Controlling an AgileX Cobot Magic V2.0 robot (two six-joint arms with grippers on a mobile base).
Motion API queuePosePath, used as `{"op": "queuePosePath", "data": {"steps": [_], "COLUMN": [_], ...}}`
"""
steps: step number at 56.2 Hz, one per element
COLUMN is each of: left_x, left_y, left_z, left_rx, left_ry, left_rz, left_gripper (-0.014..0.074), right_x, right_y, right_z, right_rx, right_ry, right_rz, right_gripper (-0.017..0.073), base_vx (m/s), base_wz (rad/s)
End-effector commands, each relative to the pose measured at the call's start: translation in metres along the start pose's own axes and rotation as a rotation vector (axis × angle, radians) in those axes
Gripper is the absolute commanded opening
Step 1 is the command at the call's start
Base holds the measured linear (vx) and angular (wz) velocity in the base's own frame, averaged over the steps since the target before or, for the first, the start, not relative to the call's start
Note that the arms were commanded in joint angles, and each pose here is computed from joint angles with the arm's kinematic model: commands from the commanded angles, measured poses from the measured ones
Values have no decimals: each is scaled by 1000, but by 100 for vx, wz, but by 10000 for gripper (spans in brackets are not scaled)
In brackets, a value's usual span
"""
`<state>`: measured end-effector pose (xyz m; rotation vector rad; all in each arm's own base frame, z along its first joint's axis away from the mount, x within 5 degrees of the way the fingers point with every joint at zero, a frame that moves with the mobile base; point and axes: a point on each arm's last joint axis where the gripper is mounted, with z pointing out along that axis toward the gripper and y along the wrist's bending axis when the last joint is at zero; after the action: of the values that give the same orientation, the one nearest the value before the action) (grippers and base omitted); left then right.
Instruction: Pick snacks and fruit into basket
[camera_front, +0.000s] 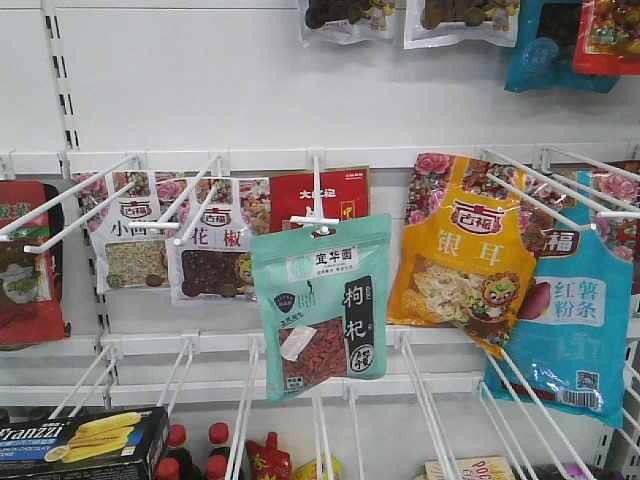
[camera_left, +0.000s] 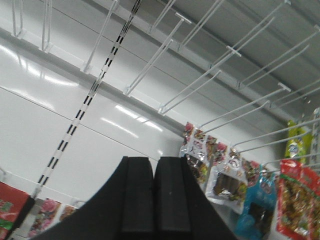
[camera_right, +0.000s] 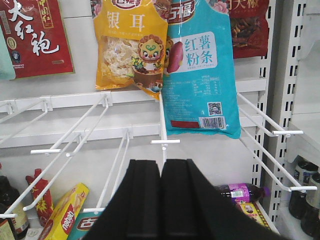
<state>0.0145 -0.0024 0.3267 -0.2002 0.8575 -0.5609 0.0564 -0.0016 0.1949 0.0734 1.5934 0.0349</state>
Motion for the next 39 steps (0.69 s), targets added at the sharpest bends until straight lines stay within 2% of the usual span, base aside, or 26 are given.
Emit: {"op": "queuePosePath", "data": {"steps": [1,7,11,14,20,27,39], "left_x": [-9,-4,2,8,20,32,44], "left_y": [-5,-2,2,6,13,20,27], "left_z": [11,23,30,36,46,57,73], "left_rx": [16,-24,-55,-84,-136,-182,-168], "left_ry": [-17,36,70,98,144,179,163], "left_rz": [-134,-212,-289,-367,-466,-541,-617], "left_gripper": [-6,-6,-6,-6,-6,-6,-6], "right_x": [-6,-6,-6,-6,-6,-6,-6], "right_y": [1,1,1,1,1,1,1], "right_z": [-1,-1,-1,-1,-1,-1,-1], "right_rx": [-9,-9,-9,-9,-9,-9,-9], "right_ry": [-86,-86,-86,-86,-86,-86,-86], "right_rz": [-12,-12,-12,-12,-12,-12,-12], "right_gripper": [-2,-2,-2,-2,-2,-2,-2], "base_vx": [0,0,0,0,0,0,0], "base_wz": [0,0,0,0,0,0,0]}}
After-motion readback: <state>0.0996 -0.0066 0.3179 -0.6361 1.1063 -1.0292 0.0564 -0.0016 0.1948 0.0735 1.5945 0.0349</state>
